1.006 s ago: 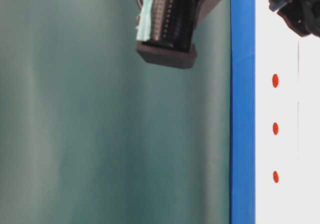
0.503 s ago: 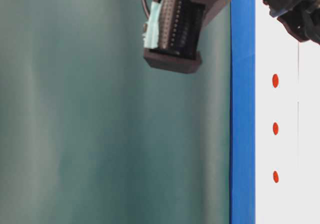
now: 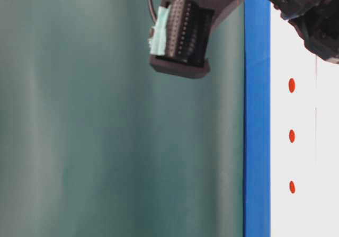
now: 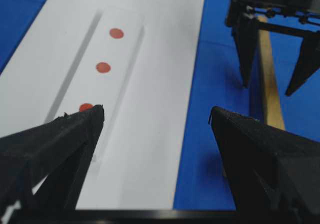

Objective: Hit the mark with a hammer.
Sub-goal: 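Open the right gripper, release the mallet, and retract the right arm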

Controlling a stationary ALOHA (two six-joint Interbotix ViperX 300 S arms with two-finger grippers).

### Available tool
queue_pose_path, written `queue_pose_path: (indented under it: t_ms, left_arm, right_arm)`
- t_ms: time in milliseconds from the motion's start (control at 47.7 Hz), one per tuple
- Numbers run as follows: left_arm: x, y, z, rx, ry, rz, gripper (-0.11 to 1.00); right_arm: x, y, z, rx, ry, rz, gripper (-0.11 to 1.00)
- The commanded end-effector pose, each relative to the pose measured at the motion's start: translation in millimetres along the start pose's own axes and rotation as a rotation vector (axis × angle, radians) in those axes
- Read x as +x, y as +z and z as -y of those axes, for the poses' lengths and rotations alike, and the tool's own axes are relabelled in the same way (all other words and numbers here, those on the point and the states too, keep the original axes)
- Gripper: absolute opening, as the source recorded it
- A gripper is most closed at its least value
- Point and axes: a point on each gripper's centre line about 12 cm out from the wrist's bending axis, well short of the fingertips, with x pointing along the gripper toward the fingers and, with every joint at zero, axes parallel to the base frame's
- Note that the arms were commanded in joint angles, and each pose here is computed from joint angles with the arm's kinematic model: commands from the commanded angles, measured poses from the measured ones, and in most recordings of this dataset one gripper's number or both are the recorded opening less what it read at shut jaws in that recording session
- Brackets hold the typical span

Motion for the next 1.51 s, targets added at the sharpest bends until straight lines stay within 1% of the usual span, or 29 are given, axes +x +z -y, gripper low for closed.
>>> queue_pose_path:
  t_ms: [0, 42, 189, 335, 482, 524, 650, 880, 985, 1090, 1132, 1174, 1299, 1320, 1404, 1488]
  left_arm:
    - [0.6, 4.1, 0.1, 0.000, 0.001, 0.013, 0.83]
    - [0.6, 4.7, 0.2, -0.003, 0.000, 0.014, 0.83]
    - [0.3, 5.0, 0.3, -0.003, 0.000, 0.016, 0.83]
    - [0.3, 5.6, 0.4, -0.003, 0.000, 0.017, 0.83]
    - [0.3, 5.6, 0.4, 0.000, 0.000, 0.017, 0.83]
    - [0.3, 6.2, 0.5, 0.001, 0.000, 0.019, 0.83]
    - [-0.8, 7.5, 2.0, 0.006, -0.007, 0.025, 0.83]
    - [-7.4, 12.9, 3.0, 0.012, -0.014, 0.061, 0.83]
    - [-11.3, 15.8, 3.5, 0.013, -0.017, 0.081, 0.83]
    - [-13.2, 16.3, 3.6, 0.019, -0.018, 0.087, 0.83]
    - [-13.7, 16.1, 3.5, 0.029, -0.018, 0.089, 0.83]
    - [-14.5, 16.7, 3.6, 0.051, -0.017, 0.094, 0.83]
    - [-17.1, 16.7, 3.9, 0.136, -0.016, 0.103, 0.83]
    - [-18.2, 17.0, 4.0, 0.158, -0.016, 0.110, 0.83]
    - [-21.7, 16.6, 4.5, 0.203, -0.017, 0.123, 0.83]
    - [-25.2, 15.4, 4.2, 0.229, -0.017, 0.138, 0.83]
  right_arm:
    - [-4.5, 14.2, -5.9, 0.007, 0.015, 0.041, 0.89]
    - [-6.6, 16.5, -6.8, 0.006, 0.019, 0.047, 0.87]
    - [-23.4, 32.0, -10.9, -0.007, 0.043, 0.097, 0.88]
    - [-49.9, 52.3, -12.7, -0.046, 0.070, 0.164, 0.88]
    - [-78.0, 72.6, -5.6, -0.083, 0.080, 0.232, 0.88]
    - [-88.1, 80.2, -0.2, -0.086, 0.077, 0.258, 0.88]
    - [-112.6, 92.9, 19.0, -0.095, 0.067, 0.304, 0.88]
    - [-160.7, 110.0, 65.8, -0.123, 0.030, 0.382, 0.88]
    - [-179.7, 112.2, 80.2, -0.138, 0.019, 0.412, 0.88]
    - [-198.5, 107.6, 93.3, -0.153, 0.002, 0.442, 0.88]
    - [-205.7, 105.2, 97.3, -0.154, -0.005, 0.457, 0.88]
    - [-212.7, 103.1, 99.6, -0.161, -0.008, 0.471, 0.88]
    - [-234.9, 92.2, 104.5, -0.178, -0.005, 0.517, 0.88]
    - [-237.9, 89.8, 105.5, -0.180, -0.006, 0.523, 0.88]
    - [-247.7, 77.1, 112.5, -0.177, -0.017, 0.543, 0.88]
    - [-255.3, 58.8, 121.5, -0.170, -0.032, 0.555, 0.88]
